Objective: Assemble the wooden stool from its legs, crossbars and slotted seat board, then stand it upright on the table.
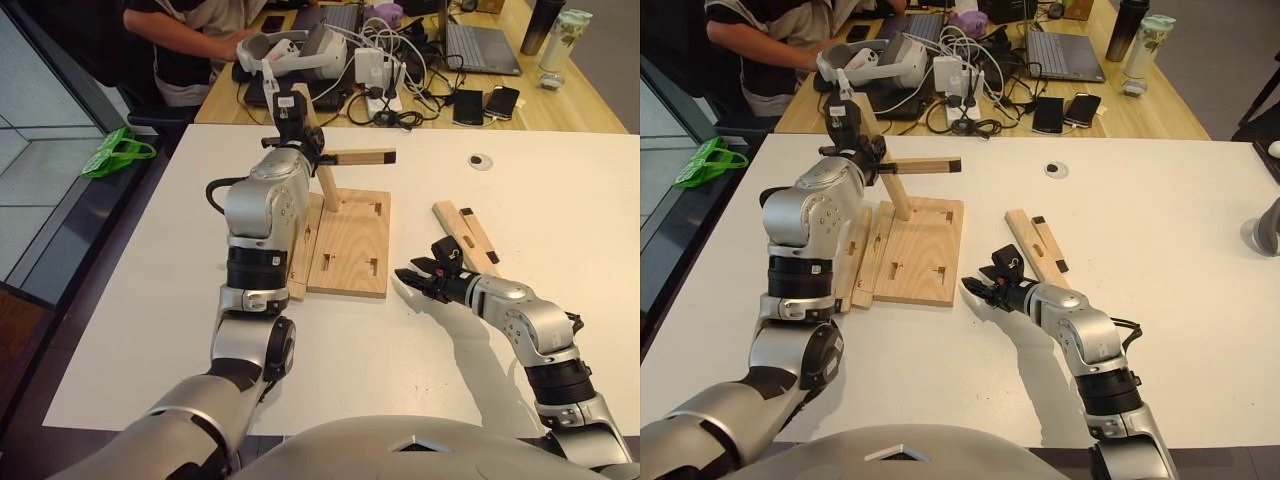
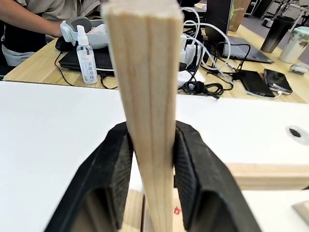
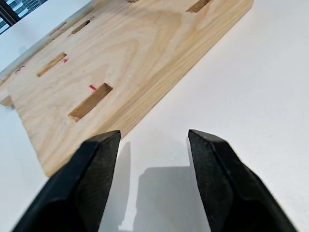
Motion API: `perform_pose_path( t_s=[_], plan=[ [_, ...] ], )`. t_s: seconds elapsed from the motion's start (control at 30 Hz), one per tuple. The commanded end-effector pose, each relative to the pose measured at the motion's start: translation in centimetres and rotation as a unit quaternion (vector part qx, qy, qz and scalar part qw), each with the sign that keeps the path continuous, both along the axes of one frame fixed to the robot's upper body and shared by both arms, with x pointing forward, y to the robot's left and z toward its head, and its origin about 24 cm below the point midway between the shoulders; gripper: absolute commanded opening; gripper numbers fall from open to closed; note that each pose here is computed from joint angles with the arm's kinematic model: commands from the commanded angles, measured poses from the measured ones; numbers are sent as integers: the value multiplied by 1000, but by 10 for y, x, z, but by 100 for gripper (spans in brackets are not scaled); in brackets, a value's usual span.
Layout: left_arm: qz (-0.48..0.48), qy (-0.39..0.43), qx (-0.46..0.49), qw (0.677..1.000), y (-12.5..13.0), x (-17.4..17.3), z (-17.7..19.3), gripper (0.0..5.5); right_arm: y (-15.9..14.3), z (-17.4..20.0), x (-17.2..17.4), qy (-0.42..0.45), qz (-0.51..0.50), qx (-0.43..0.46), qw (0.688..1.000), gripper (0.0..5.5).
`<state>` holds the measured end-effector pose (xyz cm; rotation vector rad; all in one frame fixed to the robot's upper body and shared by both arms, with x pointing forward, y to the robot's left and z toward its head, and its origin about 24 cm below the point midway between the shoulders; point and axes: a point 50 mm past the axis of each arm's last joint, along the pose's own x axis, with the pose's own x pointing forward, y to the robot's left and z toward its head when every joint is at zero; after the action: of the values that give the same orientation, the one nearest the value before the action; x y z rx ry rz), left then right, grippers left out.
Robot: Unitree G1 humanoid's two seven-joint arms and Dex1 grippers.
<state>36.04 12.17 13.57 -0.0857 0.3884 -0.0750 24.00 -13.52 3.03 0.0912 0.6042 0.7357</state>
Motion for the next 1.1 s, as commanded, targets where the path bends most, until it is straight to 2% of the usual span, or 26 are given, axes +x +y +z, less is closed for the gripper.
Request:
perform_pose_path(
  t_s=[0.03, 0.17, 0.37, 0.5, 0.63, 0.73, 0.8, 0.87, 0.93, 1.0, 1.03, 1.1],
  plan=[
    [-16, 32, -10, 999, 7, 7, 2, 199, 1, 4, 3, -13, -6, 0, 1000, 258],
    [-18, 23, -28, 999, 7, 9, 11, 263, 1, 4, 3, -14, -7, 1, 1000, 258],
    [2, -89, -52, 995, 9, 2, 58, 263, -2, 5, 1, -13, -6, 0, 1000, 258],
    [5, -196, -99, 975, 11, -10, 103, 263, -6, 14, 5, -36, -23, 17, 999, 258],
    [33, -343, -124, 931, 40, -39, 147, 263, -31, 52, 25, -124, -118, 91, 981, 258],
    [105, -395, -78, 909, 71, -58, 148, 263, -60, 60, 34, -161, -180, 67, 968, 258],
    [160, -367, -42, 915, 88, -65, 123, 263, -77, 56, 35, -158, -193, 26, 968, 258],
    [188, -291, 2, 938, 97, -70, 82, 263, -88, 51, 34, -150, -195, -8, 969, 258],
    [171, -167, 51, 970, 95, -78, 32, 266, -92, 47, 32, -143, -188, -24, 972, 288],
    [138, -45, 78, 986, 90, -89, -10, 266, -87, 44, 30, -139, -173, -23, 975, 323],
    [115, 7, 90, 989, 86, -95, -26, 266, -80, 43, 28, -136, -165, -16, 977, 343],
    [71, 82, 82, 991, 78, -105, -46, 266, -69, 41, 26, -131, -152, -3, 980, 343]
  ],
)
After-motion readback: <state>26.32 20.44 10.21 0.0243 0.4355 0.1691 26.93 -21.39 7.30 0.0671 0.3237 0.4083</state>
